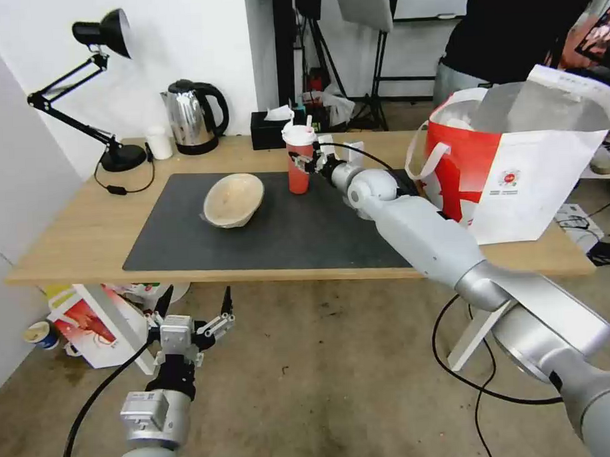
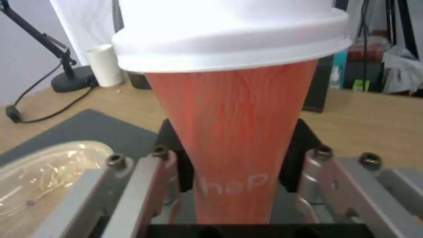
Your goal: Pick up the trash from the table and place it into the takeout bag.
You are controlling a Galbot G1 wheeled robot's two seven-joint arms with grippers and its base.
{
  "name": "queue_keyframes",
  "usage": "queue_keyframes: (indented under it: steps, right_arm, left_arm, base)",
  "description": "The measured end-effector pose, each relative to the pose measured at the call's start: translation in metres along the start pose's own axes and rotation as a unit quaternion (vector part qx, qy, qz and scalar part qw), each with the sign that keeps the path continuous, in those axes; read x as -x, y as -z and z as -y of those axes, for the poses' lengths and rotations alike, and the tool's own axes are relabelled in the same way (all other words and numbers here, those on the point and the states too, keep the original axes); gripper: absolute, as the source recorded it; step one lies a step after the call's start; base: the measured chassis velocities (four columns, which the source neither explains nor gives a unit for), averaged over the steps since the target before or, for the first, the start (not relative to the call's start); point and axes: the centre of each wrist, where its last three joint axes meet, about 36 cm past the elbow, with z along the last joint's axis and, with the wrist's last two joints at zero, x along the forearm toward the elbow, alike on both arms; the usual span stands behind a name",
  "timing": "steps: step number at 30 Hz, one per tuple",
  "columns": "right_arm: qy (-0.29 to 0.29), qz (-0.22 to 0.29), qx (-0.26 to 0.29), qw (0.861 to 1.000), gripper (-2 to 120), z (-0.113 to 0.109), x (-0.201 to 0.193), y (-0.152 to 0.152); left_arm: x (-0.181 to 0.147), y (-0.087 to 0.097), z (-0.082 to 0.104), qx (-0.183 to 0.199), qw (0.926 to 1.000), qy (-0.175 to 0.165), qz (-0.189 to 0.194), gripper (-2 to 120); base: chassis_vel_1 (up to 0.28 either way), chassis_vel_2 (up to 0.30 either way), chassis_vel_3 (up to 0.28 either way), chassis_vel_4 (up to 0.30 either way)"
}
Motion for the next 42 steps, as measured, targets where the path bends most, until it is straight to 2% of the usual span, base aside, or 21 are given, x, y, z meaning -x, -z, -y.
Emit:
queue_keyframes:
  steps: [2,3,7,8,12,13,17,18,22,28,30,31,32,34,35,36,39,40,42]
  right_arm:
    - [-0.001,0.017,-0.005,1.0,27,0.004,-0.012,0.03]
    - [-0.001,0.017,-0.005,1.0,27,0.004,-0.012,0.03]
    - [-0.007,0.053,-0.017,0.998,16,0.006,-0.046,0.1]
    - [-0.007,0.053,-0.017,0.998,16,0.006,-0.046,0.1]
    - [-0.007,0.082,-0.031,0.996,7,0.006,-0.092,0.148]
    - [-0.007,0.082,-0.031,0.996,7,0.006,-0.092,0.148]
    - [-0.011,0.097,-0.041,0.994,7,0.006,-0.145,0.174]
    - [-0.011,0.097,-0.041,0.994,7,0.006,-0.145,0.174]
    - [-0.011,0.109,-0.053,0.993,7,0.004,-0.191,0.19]
    - [-0.025,0.115,-0.059,0.991,7,0.01,-0.217,0.203]
    - [-0.048,0.117,-0.063,0.99,7,0.024,-0.235,0.214]
    - [-0.071,0.117,-0.066,0.988,7,0.038,-0.248,0.219]
    - [-0.071,0.117,-0.066,0.988,7,0.038,-0.248,0.219]
    - [-0.112,0.112,-0.066,0.985,7,0.064,-0.267,0.226]
    - [-0.128,0.109,-0.065,0.984,7,0.076,-0.273,0.226]
    - [-0.128,0.109,-0.065,0.984,7,0.076,-0.273,0.226]
    - [-0.175,0.099,-0.058,0.978,7,0.114,-0.289,0.223]
    - [-0.175,0.099,-0.058,0.978,7,0.114,-0.289,0.223]
    - [-0.2,0.093,-0.054,0.974,7,0.137,-0.297,0.221]
  left_arm:
    - [0.0,0.0,0.0,0.0,1.0,0.0,0.0,100]
    - [0.0,0.0,0.0,0.0,1.0,0.0,0.0,100]
    - [0.0,0.0,0.0,0.0,1.0,0.0,0.0,100]
    - [0.0,0.0,0.0,0.0,1.0,0.0,0.0,100]
    - [0.0,0.0,0.0,0.0,1.0,0.0,0.0,100]
    - [0.0,0.0,0.0,0.0,1.0,0.0,0.0,100]
    - [0.0,0.0,0.0,0.0,1.0,0.0,0.0,100]
    - [0.0,0.0,0.0,0.0,1.0,0.0,0.0,100]
    - [0.0,0.0,0.0,0.0,1.0,0.0,0.0,100]
    - [0.0,0.0,0.0,0.0,1.0,0.0,0.0,100]
    - [0.0,0.0,0.0,0.0,1.0,0.0,0.0,100]
    - [0.0,0.0,0.0,0.0,1.0,0.0,0.0,100]
    - [0.0,0.0,0.0,0.0,1.0,0.0,0.0,100]
    - [0.0,0.0,0.0,0.0,1.0,0.0,0.0,100]
    - [0.0,0.0,0.0,0.0,1.0,0.0,0.0,100]
    - [0.0,0.0,0.0,0.0,1.0,0.0,0.0,100]
    - [0.0,0.0,0.0,0.0,1.0,0.0,0.0,100]
    - [0.0,0.0,0.0,0.0,1.0,0.0,0.0,100]
    - [0.0,0.0,0.0,0.0,1.0,0.0,0.0,100]
  base:
    - [0.0,0.0,0.0,0.0]
    - [0.0,0.0,0.0,0.0]
    - [0.0,0.0,0.0,0.0]
    - [0.0,0.0,0.0,0.0]
    - [0.0,0.0,0.0,0.0]
    - [0.0,0.0,0.0,0.0]
    - [0.0,0.0,0.0,0.0]
    - [0.0,0.0,0.0,0.0]
    - [0.0,0.0,0.0,0.0]
    - [0.0,0.0,0.0,0.0]
    - [0.0,0.0,0.0,0.0]
    - [0.0,0.0,0.0,0.0]
    - [0.0,0.0,0.0,0.0]
    - [0.0,0.0,0.0,0.0]
    - [0.0,0.0,0.0,0.0]
    - [0.0,0.0,0.0,0.0]
    - [0.0,0.0,0.0,0.0]
    - [0.0,0.0,0.0,0.0]
    - [0.0,0.0,0.0,0.0]
